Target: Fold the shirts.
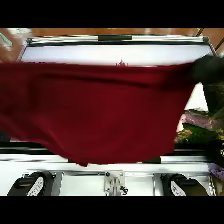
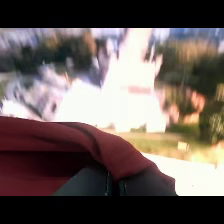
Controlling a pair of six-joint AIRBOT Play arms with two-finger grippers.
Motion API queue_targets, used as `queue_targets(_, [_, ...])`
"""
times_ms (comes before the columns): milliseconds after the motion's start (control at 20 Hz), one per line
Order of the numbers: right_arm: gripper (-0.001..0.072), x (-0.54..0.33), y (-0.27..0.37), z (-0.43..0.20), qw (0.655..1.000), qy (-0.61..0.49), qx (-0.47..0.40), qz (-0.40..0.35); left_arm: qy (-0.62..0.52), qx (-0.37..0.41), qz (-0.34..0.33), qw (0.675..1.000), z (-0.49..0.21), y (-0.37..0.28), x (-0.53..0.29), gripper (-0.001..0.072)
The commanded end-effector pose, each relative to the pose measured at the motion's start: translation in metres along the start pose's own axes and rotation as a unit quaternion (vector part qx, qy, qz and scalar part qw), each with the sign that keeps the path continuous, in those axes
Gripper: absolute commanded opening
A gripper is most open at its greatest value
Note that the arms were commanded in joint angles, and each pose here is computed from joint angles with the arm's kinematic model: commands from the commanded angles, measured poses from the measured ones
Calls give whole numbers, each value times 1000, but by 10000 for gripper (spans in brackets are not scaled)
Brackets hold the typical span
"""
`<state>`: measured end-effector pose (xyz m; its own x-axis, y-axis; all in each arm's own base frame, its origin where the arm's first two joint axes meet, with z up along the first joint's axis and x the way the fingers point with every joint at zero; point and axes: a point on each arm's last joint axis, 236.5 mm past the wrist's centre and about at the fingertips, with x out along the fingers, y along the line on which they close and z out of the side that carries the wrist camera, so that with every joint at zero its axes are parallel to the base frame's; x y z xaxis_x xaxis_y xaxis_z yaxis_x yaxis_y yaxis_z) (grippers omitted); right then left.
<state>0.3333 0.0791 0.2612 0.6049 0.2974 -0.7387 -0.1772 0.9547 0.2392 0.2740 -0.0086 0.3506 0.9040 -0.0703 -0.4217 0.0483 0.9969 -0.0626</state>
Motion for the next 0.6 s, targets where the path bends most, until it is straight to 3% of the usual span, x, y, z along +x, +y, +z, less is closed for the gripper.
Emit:
queue_targets(0, [84, 119, -45, -46, 992, 111, 51, -28, 158, -26, -2, 987, -94, 18, 99, 34])
queue_targets(200, [84, 230, -83, -23, 989, 65, 121, -47, 160, -110, -85, 977, -99, -3, 217, 35])
queue_targets(400, [84, 282, -108, 18, 977, -39, 202, -53, 173, -203, -111, 957, -121, -7, 296, 35])
queue_targets(550, [84, 301, -115, 12, 970, -38, 232, -56, 248, -218, -123, 936, -174, -20, 323, 36])
